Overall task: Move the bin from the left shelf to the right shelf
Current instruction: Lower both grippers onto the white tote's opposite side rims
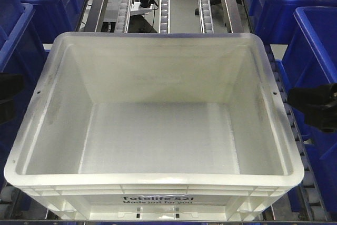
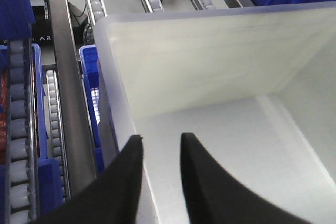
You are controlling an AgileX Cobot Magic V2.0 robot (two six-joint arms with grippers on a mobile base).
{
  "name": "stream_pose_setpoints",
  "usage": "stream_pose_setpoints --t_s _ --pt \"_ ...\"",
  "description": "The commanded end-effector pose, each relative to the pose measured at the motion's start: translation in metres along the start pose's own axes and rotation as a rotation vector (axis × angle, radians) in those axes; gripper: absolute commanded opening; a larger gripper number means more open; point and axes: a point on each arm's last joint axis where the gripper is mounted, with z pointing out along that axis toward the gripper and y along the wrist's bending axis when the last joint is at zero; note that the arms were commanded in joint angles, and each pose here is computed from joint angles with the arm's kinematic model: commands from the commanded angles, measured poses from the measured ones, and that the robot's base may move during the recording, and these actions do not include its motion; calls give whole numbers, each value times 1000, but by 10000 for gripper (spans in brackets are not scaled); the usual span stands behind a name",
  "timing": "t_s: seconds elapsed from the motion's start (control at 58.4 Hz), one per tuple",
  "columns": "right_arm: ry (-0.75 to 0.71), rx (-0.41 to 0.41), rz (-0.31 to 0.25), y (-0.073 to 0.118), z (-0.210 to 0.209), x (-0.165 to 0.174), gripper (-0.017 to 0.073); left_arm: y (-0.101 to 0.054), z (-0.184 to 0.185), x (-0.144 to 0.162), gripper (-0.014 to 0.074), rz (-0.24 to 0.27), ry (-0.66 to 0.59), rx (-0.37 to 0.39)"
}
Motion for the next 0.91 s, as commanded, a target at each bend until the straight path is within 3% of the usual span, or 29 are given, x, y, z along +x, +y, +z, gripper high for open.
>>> stream_pose_setpoints --t_s 0.0,0.12,0.24,0.48,0.736,0.891 --pt "-100 -4 -10 2 -6 -14 595 -3 -5 -16 310 -12 -105 16" --pt "-100 -3 -12 2 -6 -14 719 -3 -1 -16 433 -13 -101 13" --pt "-102 -2 -11 2 -6 -15 726 -2 4 -16 498 -15 -87 10" --pt "-49 -2 -5 3 4 -29 697 -1 14 -19 502 -37 -71 3" --pt "39 18 -18 1 25 -56 687 5 30 -43 502 -20 32 -98" --pt "73 21 -13 0 39 -60 671 7 44 -50 502 -32 110 -119"
